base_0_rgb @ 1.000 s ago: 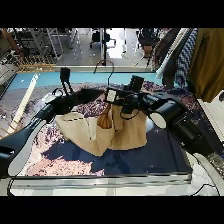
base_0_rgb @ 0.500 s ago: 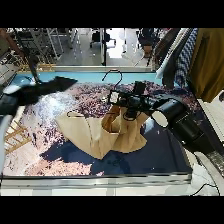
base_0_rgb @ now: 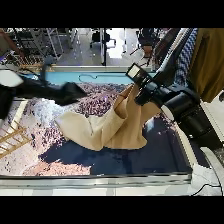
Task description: Fold the clothes and pants, and hang the long-sleeved shirts on hangers.
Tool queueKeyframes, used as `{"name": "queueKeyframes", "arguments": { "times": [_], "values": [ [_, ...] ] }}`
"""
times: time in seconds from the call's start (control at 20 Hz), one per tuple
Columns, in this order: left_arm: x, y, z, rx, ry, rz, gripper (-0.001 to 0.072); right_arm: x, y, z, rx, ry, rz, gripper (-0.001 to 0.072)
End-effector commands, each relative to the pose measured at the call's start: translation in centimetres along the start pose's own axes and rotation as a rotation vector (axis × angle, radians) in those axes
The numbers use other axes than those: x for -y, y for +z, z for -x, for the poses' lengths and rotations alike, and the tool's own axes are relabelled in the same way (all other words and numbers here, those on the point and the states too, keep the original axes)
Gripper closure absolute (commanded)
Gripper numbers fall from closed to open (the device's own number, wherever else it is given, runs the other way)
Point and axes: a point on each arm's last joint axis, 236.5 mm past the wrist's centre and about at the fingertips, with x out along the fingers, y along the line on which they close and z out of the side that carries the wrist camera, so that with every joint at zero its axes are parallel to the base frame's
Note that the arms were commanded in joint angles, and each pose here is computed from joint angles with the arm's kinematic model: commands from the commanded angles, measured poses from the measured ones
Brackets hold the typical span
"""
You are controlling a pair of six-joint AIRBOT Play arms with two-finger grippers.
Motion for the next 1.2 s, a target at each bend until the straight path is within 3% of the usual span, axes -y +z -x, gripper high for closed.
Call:
{"name": "queueKeyframes", "arguments": {
  "times": [0.0,0.3,0.45,0.6,0.65,0.9,1.15],
  "values": [
    [4.4,-1.6,-6.3,0.066,0.026,0.104,0.0066,2.0,0.4,0.6,0.009,-0.044,-0.065,0.0697],
    [4.0,-4.9,-15.4,0.094,0.163,0.173,0.0066,1.3,-0.5,0.6,-0.031,-0.017,-0.080,0.0697],
    [0.3,-4.5,-17.0,0.174,0.293,0.329,0.0098,0.8,-1.8,0.8,-0.085,0.003,-0.083,0.0696],
    [-2.7,-3.2,-15.6,0.241,0.402,0.342,0.0630,1.1,-2.4,1.9,-0.111,0.005,-0.077,0.0696],
    [-2.8,-1.9,-15.0,0.276,0.395,0.312,0.0696,1.5,-2.1,2.5,-0.100,-0.002,-0.080,0.0696],
    [0.7,3.9,-9.3,0.413,0.302,-0.012,0.0696,2.3,-0.6,5.2,-0.031,0.004,-0.102,0.0697],
    [2.8,7.9,0.5,0.565,0.268,-0.128,0.0699,1.0,0.0,5.7,-0.010,0.064,-0.145,0.0697]
  ]
}}
